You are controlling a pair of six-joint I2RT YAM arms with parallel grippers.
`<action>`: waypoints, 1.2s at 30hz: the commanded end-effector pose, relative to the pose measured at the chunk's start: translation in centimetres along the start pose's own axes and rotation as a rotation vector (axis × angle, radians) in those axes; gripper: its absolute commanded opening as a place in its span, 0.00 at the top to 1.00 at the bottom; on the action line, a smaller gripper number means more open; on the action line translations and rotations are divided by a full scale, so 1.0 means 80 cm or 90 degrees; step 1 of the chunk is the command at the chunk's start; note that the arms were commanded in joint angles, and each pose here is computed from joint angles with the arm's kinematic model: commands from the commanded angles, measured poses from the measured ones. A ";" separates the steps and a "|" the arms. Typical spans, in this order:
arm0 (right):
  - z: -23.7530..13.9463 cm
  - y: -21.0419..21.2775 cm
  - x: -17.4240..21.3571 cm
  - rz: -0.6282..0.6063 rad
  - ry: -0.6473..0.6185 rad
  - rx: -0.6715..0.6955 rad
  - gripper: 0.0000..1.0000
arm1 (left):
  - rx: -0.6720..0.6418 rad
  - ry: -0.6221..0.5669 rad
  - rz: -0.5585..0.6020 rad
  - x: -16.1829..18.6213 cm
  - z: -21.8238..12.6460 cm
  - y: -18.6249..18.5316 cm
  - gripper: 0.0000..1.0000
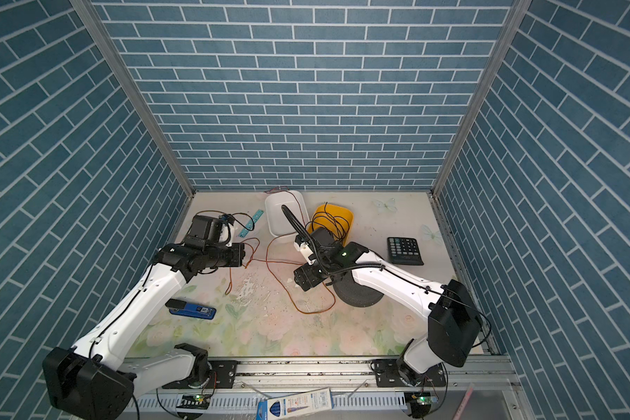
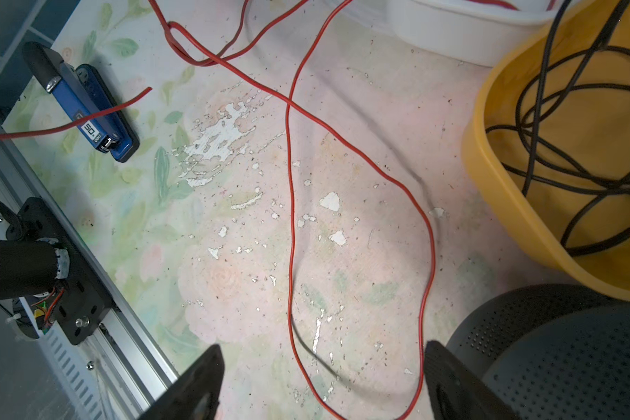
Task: Wrap the cables
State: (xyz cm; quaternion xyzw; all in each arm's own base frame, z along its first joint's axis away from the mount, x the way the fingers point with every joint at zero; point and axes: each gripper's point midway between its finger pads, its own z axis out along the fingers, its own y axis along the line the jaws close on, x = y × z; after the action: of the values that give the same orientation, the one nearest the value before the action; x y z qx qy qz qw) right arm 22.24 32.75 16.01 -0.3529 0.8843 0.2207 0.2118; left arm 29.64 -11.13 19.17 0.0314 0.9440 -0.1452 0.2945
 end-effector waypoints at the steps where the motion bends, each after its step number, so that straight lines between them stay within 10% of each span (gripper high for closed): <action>1: -0.014 0.010 -0.045 -0.002 -0.047 -0.029 0.13 | -0.024 0.006 0.007 0.012 -0.003 0.012 0.95; 20: 0.097 -0.094 -0.222 0.125 -0.168 0.086 0.25 | -0.019 0.029 -0.020 0.055 0.007 0.021 0.94; 36: 0.120 -0.044 -0.200 0.128 -0.125 -0.005 0.40 | -0.013 0.036 -0.026 0.067 0.010 0.022 0.93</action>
State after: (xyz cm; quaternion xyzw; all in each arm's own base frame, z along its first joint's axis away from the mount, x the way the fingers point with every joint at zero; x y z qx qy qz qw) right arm 39.02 43.65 12.00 -0.2472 0.9051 0.2374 0.2515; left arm 25.99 -9.95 15.22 0.0144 0.9536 -0.1401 0.2663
